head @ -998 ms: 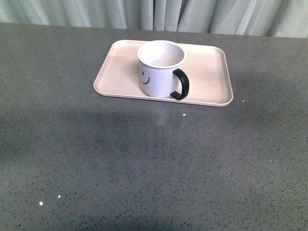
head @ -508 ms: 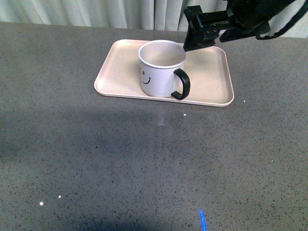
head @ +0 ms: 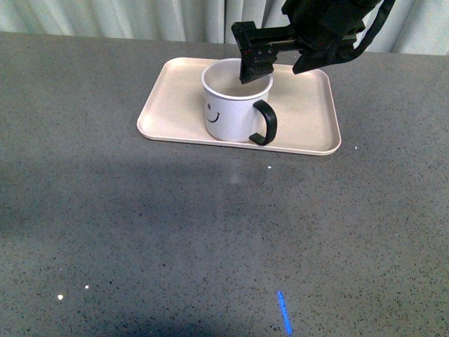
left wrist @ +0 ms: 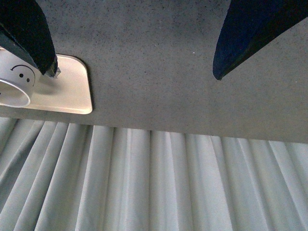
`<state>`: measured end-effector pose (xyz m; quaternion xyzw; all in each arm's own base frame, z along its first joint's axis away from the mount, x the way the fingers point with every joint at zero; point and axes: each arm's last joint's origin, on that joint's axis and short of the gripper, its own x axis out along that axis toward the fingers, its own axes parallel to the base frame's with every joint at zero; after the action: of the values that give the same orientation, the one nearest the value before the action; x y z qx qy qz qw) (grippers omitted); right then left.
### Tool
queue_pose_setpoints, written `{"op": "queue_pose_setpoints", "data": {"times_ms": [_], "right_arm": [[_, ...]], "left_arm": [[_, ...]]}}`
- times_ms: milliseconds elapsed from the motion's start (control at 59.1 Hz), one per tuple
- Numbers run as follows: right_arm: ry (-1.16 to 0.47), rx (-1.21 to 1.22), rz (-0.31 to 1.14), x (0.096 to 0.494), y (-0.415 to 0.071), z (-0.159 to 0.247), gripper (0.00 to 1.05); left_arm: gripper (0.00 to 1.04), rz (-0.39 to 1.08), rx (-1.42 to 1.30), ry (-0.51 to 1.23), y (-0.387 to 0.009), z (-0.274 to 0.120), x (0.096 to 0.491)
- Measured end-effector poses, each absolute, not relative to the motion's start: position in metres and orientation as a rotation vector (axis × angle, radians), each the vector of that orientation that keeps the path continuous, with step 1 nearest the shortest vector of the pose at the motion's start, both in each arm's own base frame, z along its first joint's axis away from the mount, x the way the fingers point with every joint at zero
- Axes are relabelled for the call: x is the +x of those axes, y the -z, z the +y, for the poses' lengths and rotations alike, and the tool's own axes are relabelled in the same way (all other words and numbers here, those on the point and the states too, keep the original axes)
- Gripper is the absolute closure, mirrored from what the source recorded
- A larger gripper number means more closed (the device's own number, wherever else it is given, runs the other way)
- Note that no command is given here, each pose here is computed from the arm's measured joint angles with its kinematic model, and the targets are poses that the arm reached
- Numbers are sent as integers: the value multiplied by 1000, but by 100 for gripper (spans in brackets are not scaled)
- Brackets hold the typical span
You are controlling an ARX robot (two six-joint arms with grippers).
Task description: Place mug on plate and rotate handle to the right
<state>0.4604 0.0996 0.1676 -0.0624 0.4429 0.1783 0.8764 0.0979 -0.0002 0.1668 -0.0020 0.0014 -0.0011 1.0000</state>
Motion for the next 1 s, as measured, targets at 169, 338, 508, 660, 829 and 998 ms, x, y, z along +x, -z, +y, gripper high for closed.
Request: {"op": "queue_pose_setpoints", "data": {"times_ms": [169,338,508,660,829,998], "right_arm": [[-369,-138,941,463,-164,111,23],[-366,-143,953,467,-161,116,49],[-358,-143,971,469,-158,119,73],[-348,-139,974,470,-159,120,95],[-351,-150,975,474,-169,119,103],[-407,-206,962,485,-184,112,103]], "left_arm": [[9,3,-4,2,-167,0,98],[9,3,-4,2,-167,0,98],[9,3,-4,2,-167,0,98],[9,3,-4,2,-167,0,98],[9,3,-4,2,-167,0,98],[9,3,-4,2,-167,0,98]]}}
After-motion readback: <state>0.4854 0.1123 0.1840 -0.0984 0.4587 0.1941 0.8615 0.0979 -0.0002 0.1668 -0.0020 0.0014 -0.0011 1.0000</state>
